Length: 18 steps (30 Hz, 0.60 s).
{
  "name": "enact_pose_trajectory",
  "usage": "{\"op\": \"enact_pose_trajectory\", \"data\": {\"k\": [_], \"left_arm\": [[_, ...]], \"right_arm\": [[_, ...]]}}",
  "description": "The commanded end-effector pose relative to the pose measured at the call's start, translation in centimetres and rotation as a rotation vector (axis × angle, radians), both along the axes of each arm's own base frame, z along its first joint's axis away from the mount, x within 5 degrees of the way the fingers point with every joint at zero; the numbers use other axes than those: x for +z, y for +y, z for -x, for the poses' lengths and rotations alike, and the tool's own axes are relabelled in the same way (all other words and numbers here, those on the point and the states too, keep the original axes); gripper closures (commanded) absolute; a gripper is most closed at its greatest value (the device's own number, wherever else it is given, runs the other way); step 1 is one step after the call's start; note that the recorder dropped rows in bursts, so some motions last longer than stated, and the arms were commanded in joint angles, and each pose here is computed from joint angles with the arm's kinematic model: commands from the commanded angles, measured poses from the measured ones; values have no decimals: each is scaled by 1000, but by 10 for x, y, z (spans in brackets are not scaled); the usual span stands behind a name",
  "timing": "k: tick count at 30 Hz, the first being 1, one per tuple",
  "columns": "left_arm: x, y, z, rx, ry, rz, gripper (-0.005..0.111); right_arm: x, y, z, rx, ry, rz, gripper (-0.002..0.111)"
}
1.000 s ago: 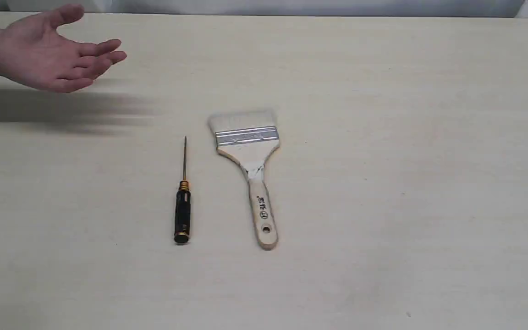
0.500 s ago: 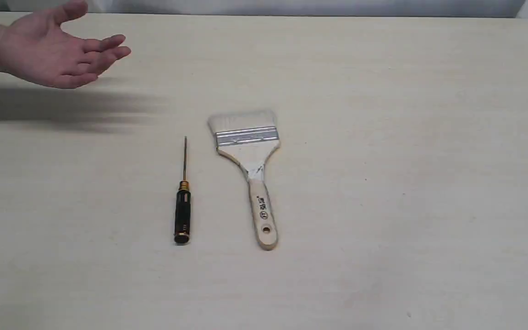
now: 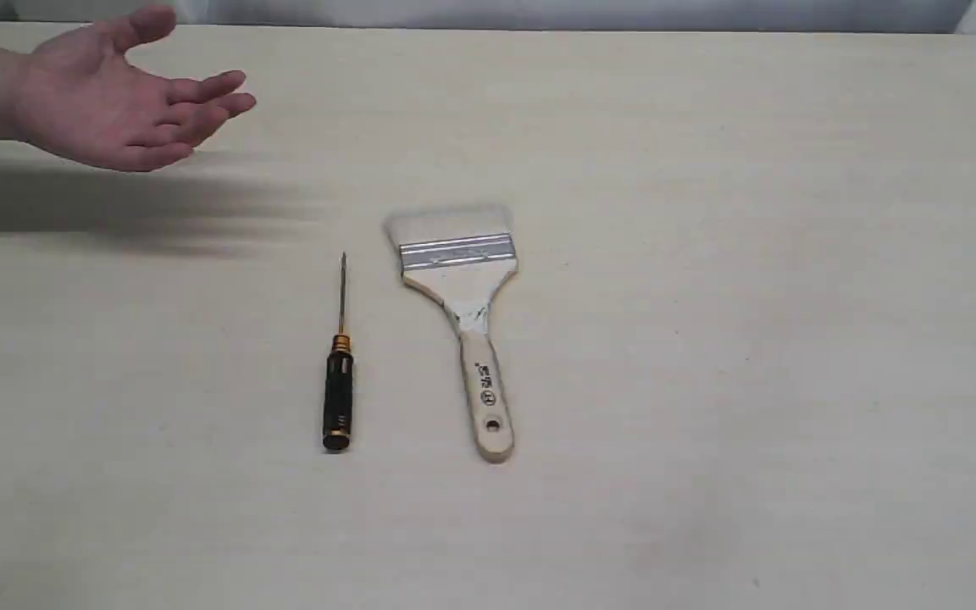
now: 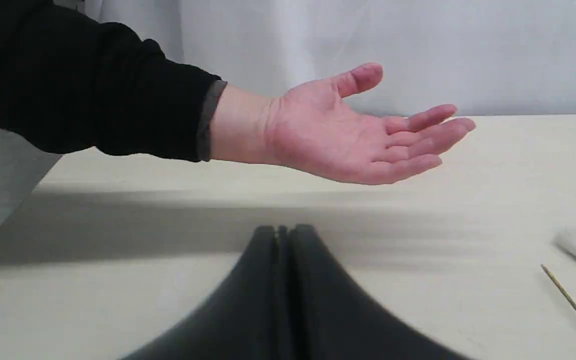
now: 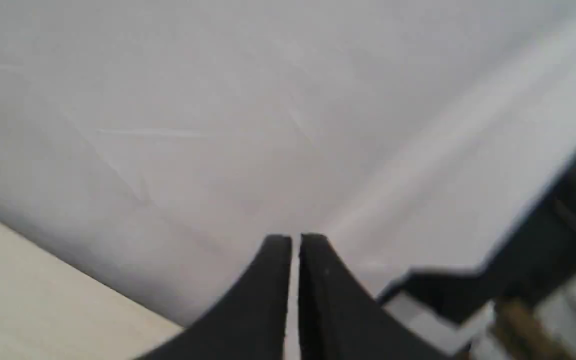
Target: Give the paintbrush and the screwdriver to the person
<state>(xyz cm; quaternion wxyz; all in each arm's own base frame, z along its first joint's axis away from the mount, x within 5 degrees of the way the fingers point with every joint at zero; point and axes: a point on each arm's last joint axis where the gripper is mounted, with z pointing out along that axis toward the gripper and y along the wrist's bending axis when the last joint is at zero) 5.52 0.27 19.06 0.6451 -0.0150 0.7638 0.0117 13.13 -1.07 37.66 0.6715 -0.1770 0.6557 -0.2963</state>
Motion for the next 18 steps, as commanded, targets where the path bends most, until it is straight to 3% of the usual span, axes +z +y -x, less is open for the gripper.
{"op": "enact_pose_trajectory", "data": {"k": [1, 3, 7, 10, 14, 18], "left_arm": [[0, -1, 0, -9, -5, 5, 107], [0, -1, 0, -9, -5, 5, 107], [0, -1, 0, -9, -5, 5, 107], [0, -1, 0, -9, -5, 5, 107], [0, -1, 0, -9, -5, 5, 107], [0, -1, 0, -9, -5, 5, 107]], "right_arm": [[13, -9, -5, -144, 37, -417, 104], [17, 4, -10, -84, 176, -545, 104], [7, 44, -24, 141, 497, -622, 104], [-6, 76, -37, 309, 638, -633, 104], [-19, 118, -55, 532, 676, -448, 104], [-29, 156, -70, 659, 660, -570, 90]]}}
